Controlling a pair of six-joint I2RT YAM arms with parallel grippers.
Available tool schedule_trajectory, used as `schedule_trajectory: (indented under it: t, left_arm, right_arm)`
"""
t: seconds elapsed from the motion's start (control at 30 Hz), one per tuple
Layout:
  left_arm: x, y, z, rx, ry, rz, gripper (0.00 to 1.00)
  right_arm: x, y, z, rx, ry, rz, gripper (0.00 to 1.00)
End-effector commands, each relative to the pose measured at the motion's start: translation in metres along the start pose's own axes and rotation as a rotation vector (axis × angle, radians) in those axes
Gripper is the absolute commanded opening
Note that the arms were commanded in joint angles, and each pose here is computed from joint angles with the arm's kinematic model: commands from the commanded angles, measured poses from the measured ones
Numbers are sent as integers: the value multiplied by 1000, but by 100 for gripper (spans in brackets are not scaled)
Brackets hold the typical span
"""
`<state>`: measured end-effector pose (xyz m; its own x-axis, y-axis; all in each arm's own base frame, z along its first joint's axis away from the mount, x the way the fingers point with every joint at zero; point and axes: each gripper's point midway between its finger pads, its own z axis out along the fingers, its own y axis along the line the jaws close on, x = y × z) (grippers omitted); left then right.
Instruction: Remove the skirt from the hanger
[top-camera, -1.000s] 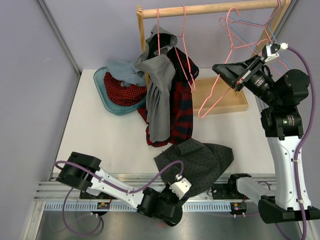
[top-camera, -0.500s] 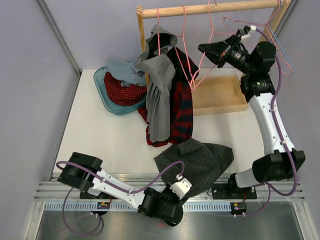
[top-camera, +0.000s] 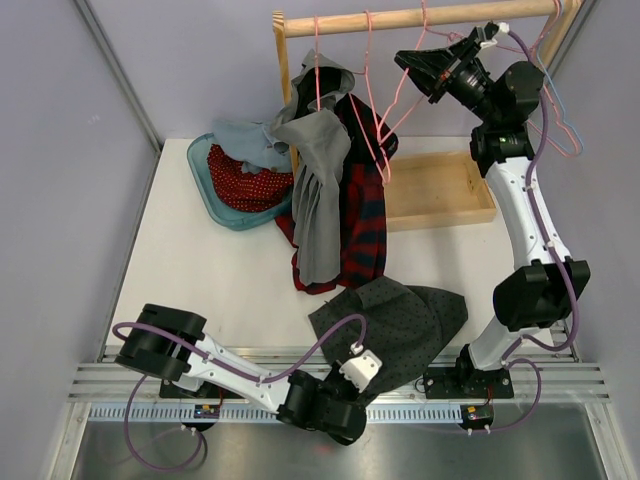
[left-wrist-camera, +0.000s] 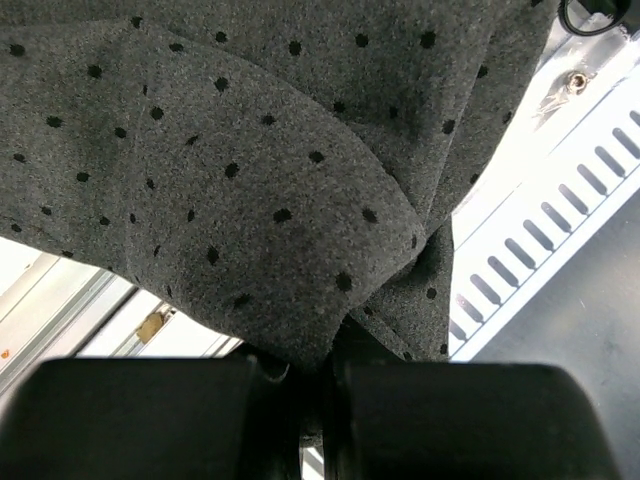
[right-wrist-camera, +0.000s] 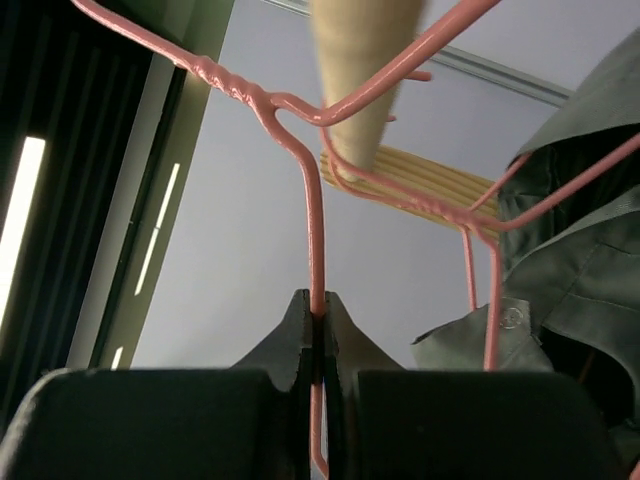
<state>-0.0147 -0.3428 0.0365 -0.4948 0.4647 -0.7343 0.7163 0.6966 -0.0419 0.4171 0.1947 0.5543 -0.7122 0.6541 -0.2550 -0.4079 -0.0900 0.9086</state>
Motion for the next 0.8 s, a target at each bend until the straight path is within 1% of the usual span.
schedule_trajectory:
  t: [0.0, 0.13, 0.3, 0.43, 0.5, 0.53, 0.57, 0.6, 0.63, 0.67, 0.7, 0.73, 0.77]
  left_arm:
    - [-14, -4, -1, 19, -46, -56, 0]
    - [-13, -4, 0, 19, -42, -54, 0]
    - [-13, -4, 1, 18, -40, -54, 0]
    - [-14, -4, 0, 18, -40, -59, 0]
    - [-13, -3, 1, 16, -38, -57, 0]
    - [-13, -4, 1, 17, -37, -58, 0]
    - [-12, -3, 1, 14, -34, -56, 0]
    - [-13, -4, 1, 17, -37, -57, 0]
    - [-12, -3, 1, 15, -33, -55, 0]
    - [-13, -5, 1, 18, -34, -57, 0]
    - [-13, -4, 1, 16, -34, -56, 0]
    - [-12, -5, 1, 16, -33, -55, 0]
    - [-13, -5, 1, 15, -33, -56, 0]
  right_arm:
    - [1, -3, -2, -42, -10, 25, 0]
    - [3, -28, -6, -10, -15, 69, 0]
    - [5, -36, -7, -13, -8, 107, 0]
    - [16, -40, -21, 15, -22, 125, 0]
    - [19, -44, -28, 58, -49, 120, 0]
    - [25, -37, -36, 67, -58, 105, 0]
    - [26, -38, -39, 89, -79, 65, 0]
    - [28, -45, -45, 148, -94, 77, 4]
    - [28, -29, -54, 154, -134, 33, 9]
    - [29, -29, -59, 185, -152, -33, 32]
    - [30, -30, -67, 245, -175, -40, 49]
    - [36, -16, -78, 266, -199, -76, 65]
    - [26, -15, -87, 315, -265, -162, 79]
